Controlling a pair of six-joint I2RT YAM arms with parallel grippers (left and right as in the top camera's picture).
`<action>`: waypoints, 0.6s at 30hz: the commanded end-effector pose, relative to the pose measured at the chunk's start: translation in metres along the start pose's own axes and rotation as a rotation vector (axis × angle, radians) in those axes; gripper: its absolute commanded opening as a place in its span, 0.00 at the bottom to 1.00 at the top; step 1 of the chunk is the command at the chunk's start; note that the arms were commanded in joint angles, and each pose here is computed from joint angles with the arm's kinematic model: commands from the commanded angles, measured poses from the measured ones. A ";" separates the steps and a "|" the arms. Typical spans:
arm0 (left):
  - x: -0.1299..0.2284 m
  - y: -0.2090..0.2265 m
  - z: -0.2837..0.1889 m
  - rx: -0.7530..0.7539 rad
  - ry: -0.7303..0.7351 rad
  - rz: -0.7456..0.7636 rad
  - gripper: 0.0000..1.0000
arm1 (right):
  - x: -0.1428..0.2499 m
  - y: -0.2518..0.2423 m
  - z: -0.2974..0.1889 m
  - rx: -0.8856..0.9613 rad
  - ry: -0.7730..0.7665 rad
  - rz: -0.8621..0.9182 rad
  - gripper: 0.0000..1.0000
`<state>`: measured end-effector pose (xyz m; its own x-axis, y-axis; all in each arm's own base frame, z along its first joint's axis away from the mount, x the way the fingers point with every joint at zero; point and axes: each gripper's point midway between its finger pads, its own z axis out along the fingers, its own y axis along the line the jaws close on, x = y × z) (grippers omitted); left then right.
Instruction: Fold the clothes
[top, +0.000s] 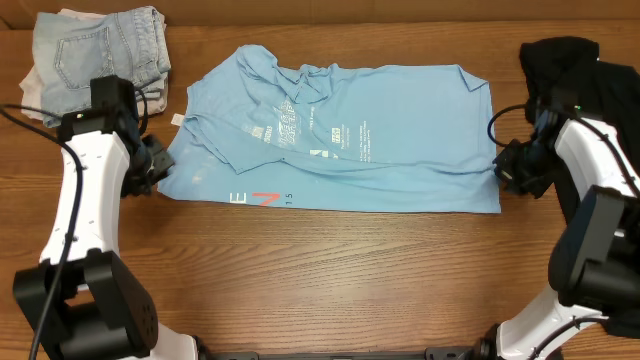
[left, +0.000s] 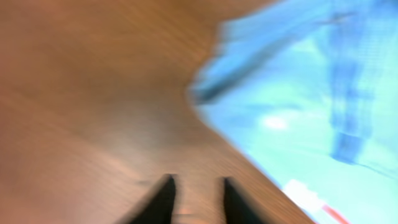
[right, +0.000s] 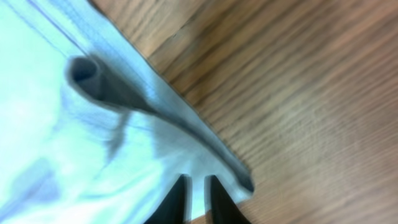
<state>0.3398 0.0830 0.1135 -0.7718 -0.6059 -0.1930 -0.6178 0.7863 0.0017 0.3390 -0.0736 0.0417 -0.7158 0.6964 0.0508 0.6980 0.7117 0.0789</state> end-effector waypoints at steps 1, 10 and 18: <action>0.020 -0.061 -0.010 0.268 0.059 0.189 0.70 | -0.008 0.022 -0.027 -0.111 -0.044 -0.018 0.56; 0.066 -0.138 0.035 0.330 0.195 0.286 1.00 | 0.000 0.033 -0.027 -0.145 -0.021 -0.037 0.88; 0.068 -0.168 0.079 0.371 0.217 0.270 0.98 | 0.009 0.042 -0.025 -0.131 -0.018 -0.154 0.91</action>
<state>0.3991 -0.0787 0.0238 -0.9459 -0.3217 -0.0422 -0.2951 0.9070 -0.3004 0.3535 -0.0432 0.0556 -0.7786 0.6244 0.0623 0.6234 0.7584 0.1904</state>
